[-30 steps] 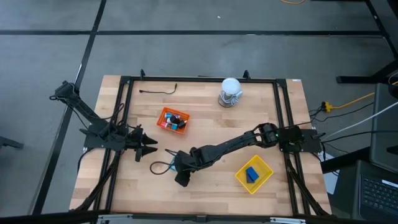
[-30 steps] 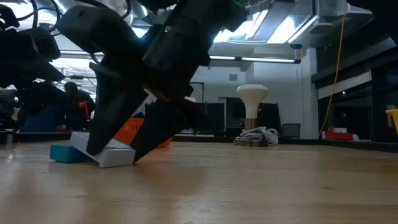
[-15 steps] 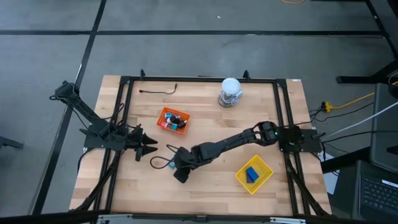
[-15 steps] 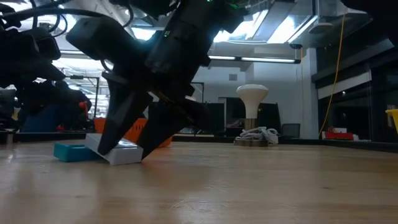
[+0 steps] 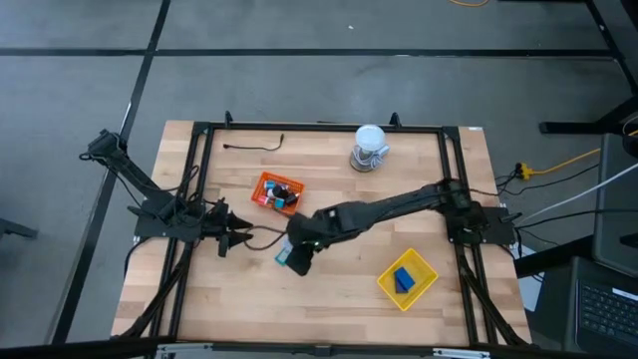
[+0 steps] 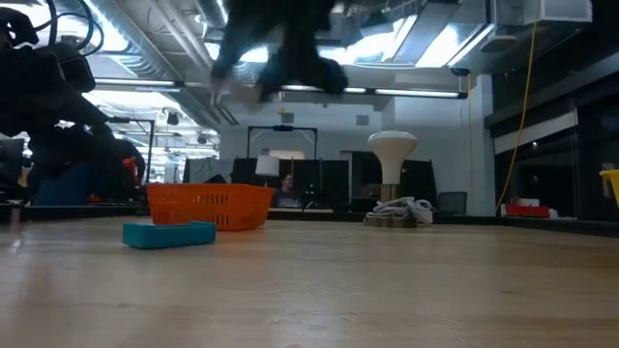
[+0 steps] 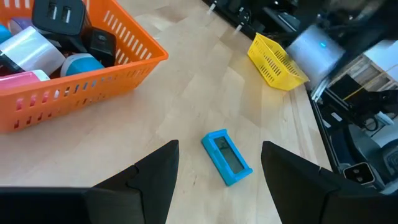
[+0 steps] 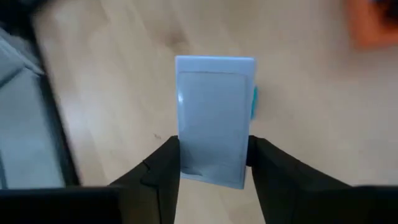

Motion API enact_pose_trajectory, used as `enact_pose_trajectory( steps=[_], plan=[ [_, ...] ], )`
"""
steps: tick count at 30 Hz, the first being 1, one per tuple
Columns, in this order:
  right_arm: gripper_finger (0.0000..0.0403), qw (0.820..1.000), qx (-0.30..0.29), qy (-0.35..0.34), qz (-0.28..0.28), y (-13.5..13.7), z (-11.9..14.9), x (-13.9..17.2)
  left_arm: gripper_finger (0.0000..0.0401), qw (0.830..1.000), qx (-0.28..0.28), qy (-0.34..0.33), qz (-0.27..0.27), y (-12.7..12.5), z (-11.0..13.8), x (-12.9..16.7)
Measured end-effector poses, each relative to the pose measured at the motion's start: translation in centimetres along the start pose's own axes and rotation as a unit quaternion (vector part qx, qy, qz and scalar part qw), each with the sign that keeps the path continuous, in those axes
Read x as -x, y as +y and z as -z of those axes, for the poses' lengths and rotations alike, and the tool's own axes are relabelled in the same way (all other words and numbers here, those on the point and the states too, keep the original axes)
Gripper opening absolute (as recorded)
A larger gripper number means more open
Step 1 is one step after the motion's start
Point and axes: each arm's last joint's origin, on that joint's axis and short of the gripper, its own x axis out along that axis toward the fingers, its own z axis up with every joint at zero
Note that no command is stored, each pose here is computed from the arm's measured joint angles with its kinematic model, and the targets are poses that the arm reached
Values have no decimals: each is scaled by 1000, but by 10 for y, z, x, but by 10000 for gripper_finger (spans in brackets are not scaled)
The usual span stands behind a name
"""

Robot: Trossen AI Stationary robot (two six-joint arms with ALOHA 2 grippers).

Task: Pick & Place Office items
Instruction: Put the white digital clock into the yellow basket

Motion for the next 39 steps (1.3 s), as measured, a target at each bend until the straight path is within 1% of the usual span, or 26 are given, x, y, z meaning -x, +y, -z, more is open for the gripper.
enact_pose_trajectory(
  steps=[4, 6, 8, 10, 12, 14, 17, 19, 21, 24, 28, 32, 34, 36, 39],
  plan=[
    [160, 999, 3, -29, 16, -1, -3, 65, 223, 1000, 0, -4, -3, 0, 0, 0],
    [160, 999, 0, -20, 43, -4, 5, 94, 223, 1000, 0, -6, -4, 0, 0, 0],
    [160, 997, -2, 5, 82, -6, 20, 114, 223, 1000, 0, -7, -4, 0, 0, 0],
    [160, 991, -2, 49, 124, -7, 40, 130, 223, 1000, -3, -7, -4, 0, 0, 0],
    [160, 981, 3, 97, 166, -5, 61, 140, 223, 1000, -7, -8, -4, 0, -1, 0],
    [160, 971, 4, 139, 197, -1, 81, 145, 223, 1000, -8, -8, -4, 0, -1, 0],
    [160, 959, -11, 180, 217, 6, 110, 139, 223, 1000, -8, -9, -4, 0, -1, 0],
    [160, 949, -25, 207, 236, 8, 135, 130, 223, 1000, -10, -9, -4, 0, -1, 0],
    [160, 941, -41, 235, 241, 9, 161, 119, 223, 1000, -12, -9, -4, 0, -1, 0],
    [160, 932, -71, 273, 227, 7, 201, 95, 223, 1000, -13, -7, -4, 0, 0, 0],
    [160, 930, -125, 288, 190, 4, 239, 72, 223, 999, -45, -5, -9, 1, 0, 0],
    [160, 928, -175, 290, 157, 4, 261, 63, 223, 999, -49, 6, -1, 0, 1, -1],
    [160, 930, -191, 286, 131, 6, 266, 62, 223, 998, -57, 33, 23, -1, 3, 0],
    [160, 929, -204, 284, 121, 5, 268, 65, 223, 994, -62, 68, 51, -3, 5, 0],
    [160, 928, -218, 281, 113, 1, 268, 70, 223, 990, -38, 116, 73, -3, 9, 0]
  ],
)
